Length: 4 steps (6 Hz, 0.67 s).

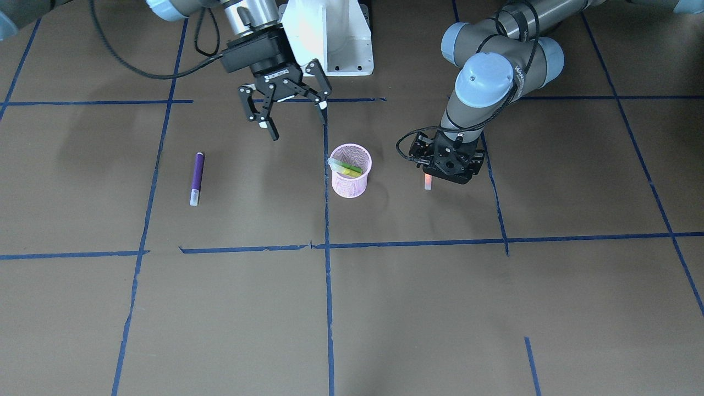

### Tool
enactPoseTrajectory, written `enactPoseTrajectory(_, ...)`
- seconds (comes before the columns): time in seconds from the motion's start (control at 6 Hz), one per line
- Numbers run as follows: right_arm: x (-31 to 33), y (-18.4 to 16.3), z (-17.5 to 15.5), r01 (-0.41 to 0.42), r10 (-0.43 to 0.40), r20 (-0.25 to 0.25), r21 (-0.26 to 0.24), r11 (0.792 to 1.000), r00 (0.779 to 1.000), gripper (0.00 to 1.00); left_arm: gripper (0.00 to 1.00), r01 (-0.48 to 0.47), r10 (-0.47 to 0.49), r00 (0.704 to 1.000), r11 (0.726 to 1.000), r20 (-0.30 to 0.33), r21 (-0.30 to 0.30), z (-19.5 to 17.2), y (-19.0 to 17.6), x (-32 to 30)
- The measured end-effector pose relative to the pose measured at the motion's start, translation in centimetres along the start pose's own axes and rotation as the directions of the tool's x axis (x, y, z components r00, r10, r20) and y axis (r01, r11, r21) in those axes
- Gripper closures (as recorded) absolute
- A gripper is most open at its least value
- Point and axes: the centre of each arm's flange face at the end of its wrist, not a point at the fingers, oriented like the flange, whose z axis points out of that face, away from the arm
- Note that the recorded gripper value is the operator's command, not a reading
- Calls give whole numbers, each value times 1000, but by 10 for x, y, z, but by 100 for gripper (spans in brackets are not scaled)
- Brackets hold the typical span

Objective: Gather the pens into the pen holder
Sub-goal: 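Grasp the orange marker with the left gripper while the right gripper withdraws from the cup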

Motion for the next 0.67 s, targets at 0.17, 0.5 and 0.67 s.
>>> enactPoseTrajectory(0.17,23,-24,-8,-21,18,-48,-67,998,999,0,0,14,-14,1000,998,1,-69,6,0,5)
enactPoseTrajectory(0.5,53,-35,-17,-39,28,-98,-113,993,995,0,0,6,-2,1000,990,29,-138,18,-9,9)
enactPoseTrajectory(0.67,58,-35,-18,-40,28,-107,-117,992,994,0,0,10,-3,999,988,43,-157,26,-21,12)
